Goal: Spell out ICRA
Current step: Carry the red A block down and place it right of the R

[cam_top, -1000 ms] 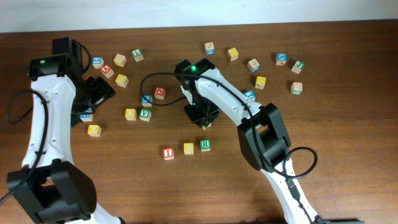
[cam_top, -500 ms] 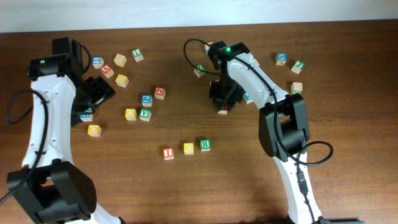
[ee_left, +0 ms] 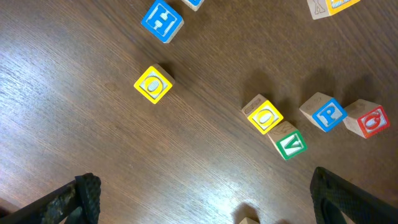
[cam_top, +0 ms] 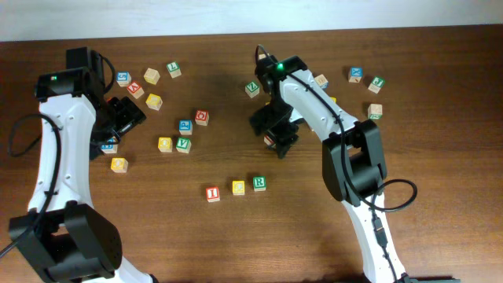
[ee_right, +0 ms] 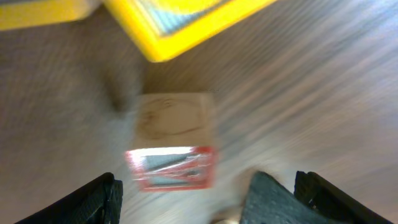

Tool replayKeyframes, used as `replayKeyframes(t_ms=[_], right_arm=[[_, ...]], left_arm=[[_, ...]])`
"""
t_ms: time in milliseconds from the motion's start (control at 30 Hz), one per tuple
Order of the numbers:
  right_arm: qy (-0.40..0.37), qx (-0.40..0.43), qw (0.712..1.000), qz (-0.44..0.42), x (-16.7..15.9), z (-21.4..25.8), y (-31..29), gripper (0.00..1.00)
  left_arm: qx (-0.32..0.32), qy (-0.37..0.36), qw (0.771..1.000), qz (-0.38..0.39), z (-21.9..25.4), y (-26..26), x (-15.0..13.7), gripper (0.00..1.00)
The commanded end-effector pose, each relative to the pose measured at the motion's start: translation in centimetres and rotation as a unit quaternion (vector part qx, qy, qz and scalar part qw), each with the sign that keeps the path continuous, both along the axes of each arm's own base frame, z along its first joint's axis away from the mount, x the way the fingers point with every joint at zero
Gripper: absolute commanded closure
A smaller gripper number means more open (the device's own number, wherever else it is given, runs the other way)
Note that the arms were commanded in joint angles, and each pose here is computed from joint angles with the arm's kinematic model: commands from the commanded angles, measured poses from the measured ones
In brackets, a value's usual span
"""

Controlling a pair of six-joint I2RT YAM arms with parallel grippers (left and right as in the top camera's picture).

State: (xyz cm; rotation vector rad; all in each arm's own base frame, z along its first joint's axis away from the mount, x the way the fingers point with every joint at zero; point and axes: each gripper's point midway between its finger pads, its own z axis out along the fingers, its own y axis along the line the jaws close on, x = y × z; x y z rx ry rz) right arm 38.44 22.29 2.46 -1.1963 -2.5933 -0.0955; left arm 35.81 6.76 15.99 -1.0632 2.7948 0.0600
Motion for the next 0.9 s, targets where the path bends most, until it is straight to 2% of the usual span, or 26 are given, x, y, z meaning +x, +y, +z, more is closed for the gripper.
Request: replayKeyframes(t_ms=[0,33,67,100,133,167,200,267,333,400,533,667,733,800,833,867], right_arm=[[-0.142,-0.033,0.967,0.208,3.1,5.1,-1.1,0.20],[-0.175,-0.030,0.936,0.303,4.1,6.3,-1.1,0.18],[-0.201,-0.024,0.886,0.417,4.8,7.4,-1.0,0.17],[-0.194,0.006,0.797,0.572,3.9,7.5,-0.9,0.14],[-0.174,0.036,0.731,0.659,2.7,6.9,-0.7,0.09],[-0.156,0.050,0.695,0.700,1.8,6.2,-0.8,0.09],[-0.141,0.058,0.685,0.713,1.2,5.2,-1.0,0.05],[-0.153,0.100,0.692,0.698,0.5,3.7,0.4,0.19],[-0.175,0.104,0.694,0.690,1.0,3.2,1.7,0.30],[-0.172,0.098,0.690,0.696,0.9,2.8,2.0,0.30],[-0.150,0.086,0.714,0.678,0.3,0.3,1.1,0.36],[-0.145,0.076,0.716,0.679,0.3,-0.1,0.7,0.38],[-0.130,0.043,0.715,0.685,0.7,-0.2,-0.5,0.38],[-0.116,0.052,0.686,0.716,0.1,-0.2,-0.9,0.38],[-0.106,0.062,0.661,0.740,-0.4,-0.1,-1.2,0.38],[-0.105,0.064,0.654,0.747,-0.4,-0.1,-1.2,0.38]], left_arm=[[0.001,-0.010,1.000,0.006,0.6,0.1,0.0,0.01],[0.001,-0.010,1.000,0.006,0.6,0.1,0.0,0.01],[0.001,-0.010,1.000,0.006,0.6,0.1,0.0,0.01],[0.001,-0.010,1.000,0.006,0.6,0.1,0.0,0.01],[0.001,-0.010,1.000,0.006,0.6,0.1,0.0,0.01],[0.001,-0.010,1.000,0.006,0.6,0.1,0.0,0.01],[0.001,-0.010,1.000,0.006,0.6,0.1,0.0,0.01],[0.001,-0.010,1.000,0.006,0.6,0.1,0.0,0.01],[0.001,-0.010,1.000,0.006,0.6,0.1,0.0,0.01],[0.001,-0.010,1.000,0.006,0.6,0.1,0.0,0.01],[0.001,-0.010,1.000,0.006,0.6,0.1,0.0,0.01],[0.001,-0.010,1.000,0.006,0.6,0.1,0.0,0.01],[0.001,-0.010,1.000,0.006,0.6,0.1,0.0,0.01],[0.001,-0.010,1.000,0.006,0.6,0.1,0.0,0.01],[0.001,-0.010,1.000,0.006,0.6,0.1,0.0,0.01],[0.001,-0.010,1.000,0.006,0.6,0.1,0.0,0.01]])
